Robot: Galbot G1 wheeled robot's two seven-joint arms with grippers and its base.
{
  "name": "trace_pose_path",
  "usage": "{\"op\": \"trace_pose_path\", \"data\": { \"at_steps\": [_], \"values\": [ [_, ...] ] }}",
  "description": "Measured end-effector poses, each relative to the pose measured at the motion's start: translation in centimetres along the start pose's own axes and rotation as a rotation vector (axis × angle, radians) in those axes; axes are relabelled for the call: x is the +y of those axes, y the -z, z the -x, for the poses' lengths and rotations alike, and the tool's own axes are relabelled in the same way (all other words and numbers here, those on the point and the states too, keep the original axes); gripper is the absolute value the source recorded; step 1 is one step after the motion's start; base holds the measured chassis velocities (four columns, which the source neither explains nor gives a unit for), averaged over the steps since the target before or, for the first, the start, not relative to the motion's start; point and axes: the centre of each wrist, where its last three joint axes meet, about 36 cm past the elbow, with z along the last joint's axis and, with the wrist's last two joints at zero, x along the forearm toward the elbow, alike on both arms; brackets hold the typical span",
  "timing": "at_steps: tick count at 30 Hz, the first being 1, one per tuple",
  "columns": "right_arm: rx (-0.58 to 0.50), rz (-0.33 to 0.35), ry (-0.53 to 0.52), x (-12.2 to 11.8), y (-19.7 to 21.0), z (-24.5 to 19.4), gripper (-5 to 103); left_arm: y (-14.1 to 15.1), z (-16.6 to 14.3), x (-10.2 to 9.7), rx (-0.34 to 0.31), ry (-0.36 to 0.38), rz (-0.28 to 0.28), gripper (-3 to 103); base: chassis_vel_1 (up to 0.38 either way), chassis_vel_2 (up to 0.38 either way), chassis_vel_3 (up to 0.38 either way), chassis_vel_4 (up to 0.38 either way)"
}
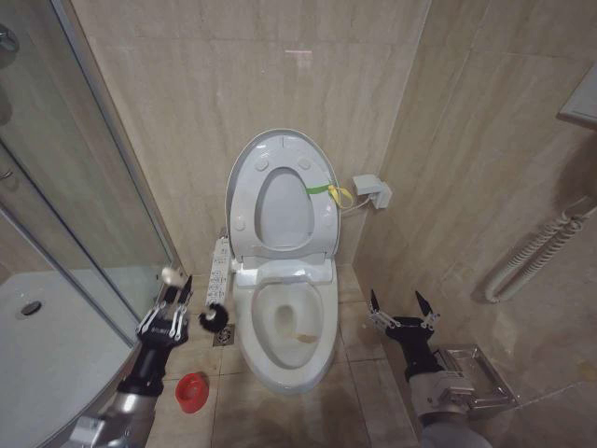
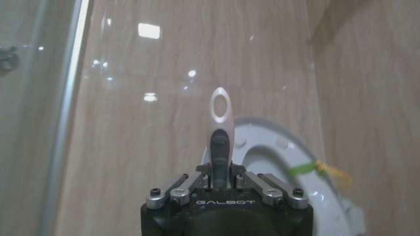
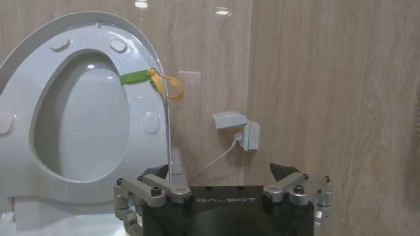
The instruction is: Open the toilet lid, clean the toilet bowl with a toilet brush, close the toilet lid, and flush.
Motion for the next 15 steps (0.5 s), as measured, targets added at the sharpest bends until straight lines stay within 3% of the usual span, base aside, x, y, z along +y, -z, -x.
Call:
{"op": "trace_pose_path", "data": {
  "at_steps": [4, 9, 15],
  "values": [
    [0.000, 0.000, 0.000, 0.0, 0.0, 0.0, 100, 0.4, 2.5, 0.4, -0.028, -0.075, -0.056, 19, 0.000, 0.000, 0.000, 0.000],
    [0.000, 0.000, 0.000, 0.0, 0.0, 0.0, 100, -0.7, 4.1, 1.3, -0.028, -0.130, -0.085, 19, 0.000, 0.000, 0.000, 0.000],
    [0.000, 0.000, 0.000, 0.0, 0.0, 0.0, 100, -4.7, 7.0, 3.2, -0.033, -0.208, -0.101, 19, 0.000, 0.000, 0.000, 0.000]
  ]
}}
